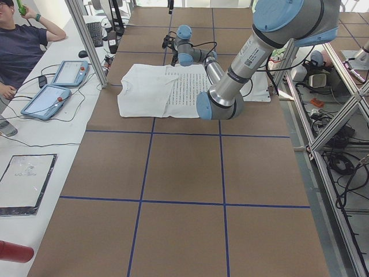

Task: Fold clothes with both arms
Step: 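Release the sleeve and raise the left gripper while the right gripper moves toward the shirt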

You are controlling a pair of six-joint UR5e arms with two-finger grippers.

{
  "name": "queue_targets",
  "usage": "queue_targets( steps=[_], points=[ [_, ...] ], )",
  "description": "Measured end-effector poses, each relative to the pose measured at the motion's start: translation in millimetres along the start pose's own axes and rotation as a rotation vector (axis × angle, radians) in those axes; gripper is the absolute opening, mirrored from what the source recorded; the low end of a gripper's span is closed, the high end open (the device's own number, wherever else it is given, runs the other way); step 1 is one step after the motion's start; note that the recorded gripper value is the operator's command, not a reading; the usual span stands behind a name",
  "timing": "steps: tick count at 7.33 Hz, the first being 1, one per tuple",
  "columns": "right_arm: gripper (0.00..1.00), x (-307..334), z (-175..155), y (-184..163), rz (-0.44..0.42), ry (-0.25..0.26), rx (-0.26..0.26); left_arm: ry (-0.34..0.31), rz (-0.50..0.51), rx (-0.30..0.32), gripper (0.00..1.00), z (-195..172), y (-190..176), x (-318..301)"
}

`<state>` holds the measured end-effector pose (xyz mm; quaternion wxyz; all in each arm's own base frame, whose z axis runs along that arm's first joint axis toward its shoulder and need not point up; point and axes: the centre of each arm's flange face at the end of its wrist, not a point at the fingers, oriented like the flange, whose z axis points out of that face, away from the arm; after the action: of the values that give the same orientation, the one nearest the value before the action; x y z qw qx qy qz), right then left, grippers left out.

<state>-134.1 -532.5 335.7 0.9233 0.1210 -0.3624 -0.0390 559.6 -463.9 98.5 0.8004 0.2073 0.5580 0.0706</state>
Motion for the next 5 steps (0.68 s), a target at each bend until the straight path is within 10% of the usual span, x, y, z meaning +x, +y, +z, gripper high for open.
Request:
queue_targets(
  steps=[5],
  points=[
    [1.0,-173,53,-31,0.101,0.013,0.008,-0.131,0.305,-0.051,1.0,-145,-20,-168]
  ],
)
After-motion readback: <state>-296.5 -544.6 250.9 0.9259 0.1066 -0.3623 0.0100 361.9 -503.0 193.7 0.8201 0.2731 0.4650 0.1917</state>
